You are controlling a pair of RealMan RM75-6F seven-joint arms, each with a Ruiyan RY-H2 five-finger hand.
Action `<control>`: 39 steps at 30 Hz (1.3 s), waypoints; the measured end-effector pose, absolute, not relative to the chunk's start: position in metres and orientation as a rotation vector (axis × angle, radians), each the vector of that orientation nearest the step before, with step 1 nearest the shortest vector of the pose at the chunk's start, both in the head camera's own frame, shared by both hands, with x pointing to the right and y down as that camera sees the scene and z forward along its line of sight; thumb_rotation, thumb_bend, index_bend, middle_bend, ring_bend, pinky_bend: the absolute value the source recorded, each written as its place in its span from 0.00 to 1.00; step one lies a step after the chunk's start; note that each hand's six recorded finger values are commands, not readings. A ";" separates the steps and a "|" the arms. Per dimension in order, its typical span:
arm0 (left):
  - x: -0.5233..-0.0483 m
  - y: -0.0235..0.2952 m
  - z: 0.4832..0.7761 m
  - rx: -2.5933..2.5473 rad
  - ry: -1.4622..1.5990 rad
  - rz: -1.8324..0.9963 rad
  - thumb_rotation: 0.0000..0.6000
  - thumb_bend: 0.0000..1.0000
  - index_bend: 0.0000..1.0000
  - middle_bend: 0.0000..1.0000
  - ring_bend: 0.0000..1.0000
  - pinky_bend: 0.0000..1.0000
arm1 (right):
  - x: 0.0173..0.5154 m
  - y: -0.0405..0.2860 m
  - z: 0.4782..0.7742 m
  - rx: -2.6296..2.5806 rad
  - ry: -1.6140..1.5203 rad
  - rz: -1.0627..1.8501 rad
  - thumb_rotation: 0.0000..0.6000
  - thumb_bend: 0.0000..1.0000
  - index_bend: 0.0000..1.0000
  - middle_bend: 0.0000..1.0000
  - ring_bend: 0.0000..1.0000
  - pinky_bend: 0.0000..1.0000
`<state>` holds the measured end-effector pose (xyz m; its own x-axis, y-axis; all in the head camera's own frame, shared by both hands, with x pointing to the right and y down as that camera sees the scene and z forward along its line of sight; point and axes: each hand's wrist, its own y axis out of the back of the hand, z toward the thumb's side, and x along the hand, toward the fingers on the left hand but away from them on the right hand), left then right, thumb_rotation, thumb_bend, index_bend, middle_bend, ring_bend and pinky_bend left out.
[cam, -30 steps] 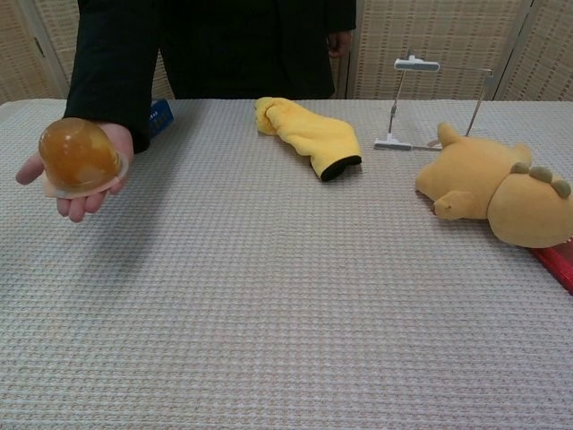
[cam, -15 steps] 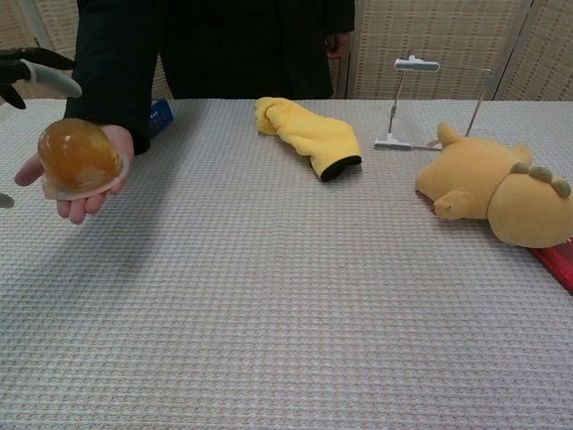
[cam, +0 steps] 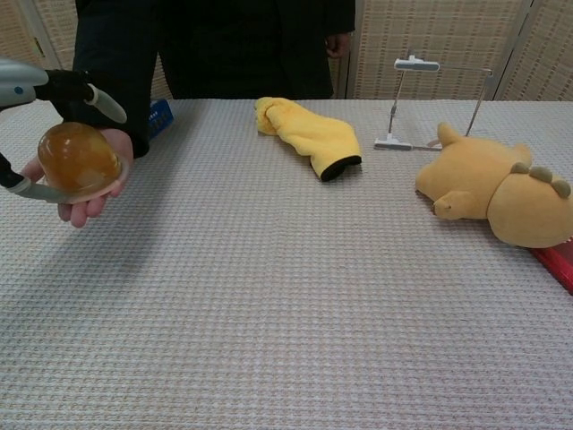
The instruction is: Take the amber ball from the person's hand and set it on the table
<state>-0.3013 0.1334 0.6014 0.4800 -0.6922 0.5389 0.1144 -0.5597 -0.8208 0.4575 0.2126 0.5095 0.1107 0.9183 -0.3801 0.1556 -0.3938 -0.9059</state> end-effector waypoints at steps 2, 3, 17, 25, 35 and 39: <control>-0.300 0.132 0.605 -1.869 0.488 -1.179 1.00 0.27 0.32 0.06 0.10 0.40 | 0.459 0.214 0.511 -1.675 -1.063 1.355 1.00 0.19 0.10 0.17 0.07 0.13; -0.300 0.132 0.606 -1.868 0.486 -1.179 1.00 0.27 0.34 0.08 0.11 0.41 | 0.459 0.214 0.511 -1.676 -1.064 1.357 1.00 0.19 0.10 0.17 0.07 0.13; -0.296 0.124 0.619 -1.817 0.499 -1.115 1.00 0.27 0.57 0.52 0.52 0.78 | 0.462 0.214 0.510 -1.667 -1.077 1.360 1.00 0.19 0.10 0.18 0.07 0.13; -0.297 0.118 0.621 -1.809 0.530 -1.070 1.00 0.27 0.63 0.62 0.60 0.86 | 0.461 0.213 0.510 -1.667 -1.078 1.356 1.00 0.19 0.10 0.18 0.07 0.13; -0.315 0.119 0.589 -1.786 0.592 -1.039 1.00 0.27 0.63 0.62 0.60 0.87 | 0.459 0.211 0.509 -1.667 -1.080 1.347 1.00 0.19 0.10 0.18 0.07 0.13; -0.334 0.128 0.577 -1.763 0.607 -1.080 1.00 0.27 0.63 0.62 0.60 0.87 | 0.459 0.211 0.509 -1.673 -1.075 1.342 1.00 0.19 0.10 0.18 0.07 0.13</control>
<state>-0.3344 0.1283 0.5774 0.4874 -0.7757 0.4010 0.0602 -0.4282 -0.9017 0.4586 0.2106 0.5089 0.1078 0.9211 -0.3742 0.1644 -0.3877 -0.9070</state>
